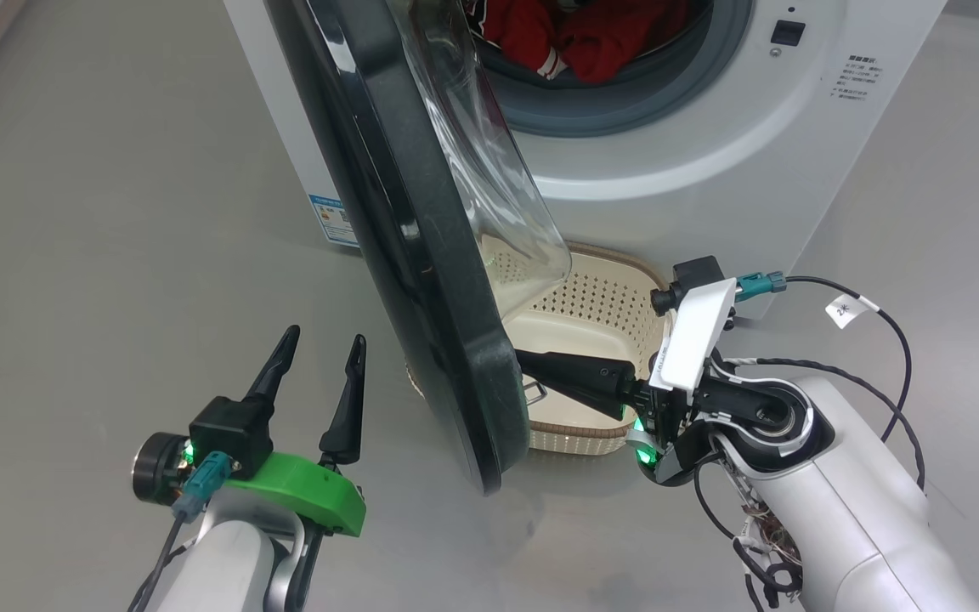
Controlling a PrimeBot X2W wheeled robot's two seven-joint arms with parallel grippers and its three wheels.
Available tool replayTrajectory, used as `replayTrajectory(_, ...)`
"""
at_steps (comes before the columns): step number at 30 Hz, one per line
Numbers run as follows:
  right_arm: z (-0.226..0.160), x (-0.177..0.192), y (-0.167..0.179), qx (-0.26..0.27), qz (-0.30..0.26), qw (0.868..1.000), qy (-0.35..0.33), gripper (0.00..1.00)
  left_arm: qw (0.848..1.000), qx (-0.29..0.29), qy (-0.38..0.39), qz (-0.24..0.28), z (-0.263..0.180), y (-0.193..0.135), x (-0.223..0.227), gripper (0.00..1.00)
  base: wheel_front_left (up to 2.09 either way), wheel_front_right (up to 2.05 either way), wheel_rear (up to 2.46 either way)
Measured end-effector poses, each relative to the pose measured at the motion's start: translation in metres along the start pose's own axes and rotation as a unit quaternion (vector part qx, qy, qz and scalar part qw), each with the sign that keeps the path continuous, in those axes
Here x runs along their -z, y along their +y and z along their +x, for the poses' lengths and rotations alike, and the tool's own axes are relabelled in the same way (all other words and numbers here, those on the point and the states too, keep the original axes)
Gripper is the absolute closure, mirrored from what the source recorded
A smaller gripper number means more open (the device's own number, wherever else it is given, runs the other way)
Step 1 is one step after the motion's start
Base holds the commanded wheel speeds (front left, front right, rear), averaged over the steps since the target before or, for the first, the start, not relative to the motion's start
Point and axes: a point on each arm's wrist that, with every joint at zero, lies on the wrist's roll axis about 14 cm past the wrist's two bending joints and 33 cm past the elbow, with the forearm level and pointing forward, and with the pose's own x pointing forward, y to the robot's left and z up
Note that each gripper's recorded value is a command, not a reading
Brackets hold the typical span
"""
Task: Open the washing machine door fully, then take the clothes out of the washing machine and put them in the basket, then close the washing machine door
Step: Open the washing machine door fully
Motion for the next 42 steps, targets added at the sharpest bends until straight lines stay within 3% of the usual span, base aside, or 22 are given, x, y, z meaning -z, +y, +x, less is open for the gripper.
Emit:
replayTrajectory(8, 0.001, -0.003, 0.001, 0.0, 0.0, 1.0, -0.022, 1.0, 1.0, 0.0, -0.001, -0.001, -0.001, 0.0, -0.001, 0.0, 0.0, 0.0, 0.0)
replayTrajectory(15, -0.02, -0.033, 0.007, -0.026, 0.019, 0.993, -0.109, 1.0, 1.0, -0.003, -0.003, -0.004, -0.001, 0.001, -0.001, 0.0, 0.0, 0.0, 0.0)
replayTrajectory(21, -0.063, -0.068, 0.011, -0.044, 0.019, 0.973, -0.226, 1.0, 1.0, 0.004, 0.001, -0.008, 0.0, -0.004, 0.002, 0.0, 0.0, 0.0, 0.0)
replayTrajectory(27, -0.13, -0.093, -0.003, -0.011, -0.001, 0.939, -0.343, 1.0, 1.0, 0.014, -0.001, -0.01, 0.001, -0.011, 0.002, 0.0, 0.0, 0.0, 0.0)
replayTrajectory(29, -0.147, -0.096, -0.008, 0.002, -0.006, 0.928, -0.374, 0.43, 1.0, 0.013, -0.002, -0.011, 0.0, -0.011, 0.001, 0.0, 0.0, 0.0, 0.0)
replayTrajectory(30, -0.154, -0.096, -0.011, 0.007, -0.007, 0.922, -0.387, 0.05, 1.0, 0.013, -0.001, -0.011, 0.0, -0.011, 0.002, 0.0, 0.0, 0.0, 0.0)
replayTrajectory(31, -0.16, -0.096, -0.014, 0.014, -0.008, 0.917, -0.398, 0.0, 1.0, 0.013, 0.0, -0.012, -0.001, -0.011, 0.002, 0.0, 0.0, 0.0, 0.0)
replayTrajectory(34, -0.178, -0.093, -0.023, 0.039, -0.018, 0.9, -0.433, 0.0, 1.0, 0.012, 0.002, -0.012, -0.003, -0.011, 0.004, 0.0, 0.0, 0.0, 0.0)
replayTrajectory(42, -0.223, -0.086, -0.04, 0.146, -0.117, 0.847, -0.497, 0.0, 1.0, 0.02, 0.004, -0.009, -0.001, -0.015, 0.006, 0.0, 0.0, 0.0, 0.0)
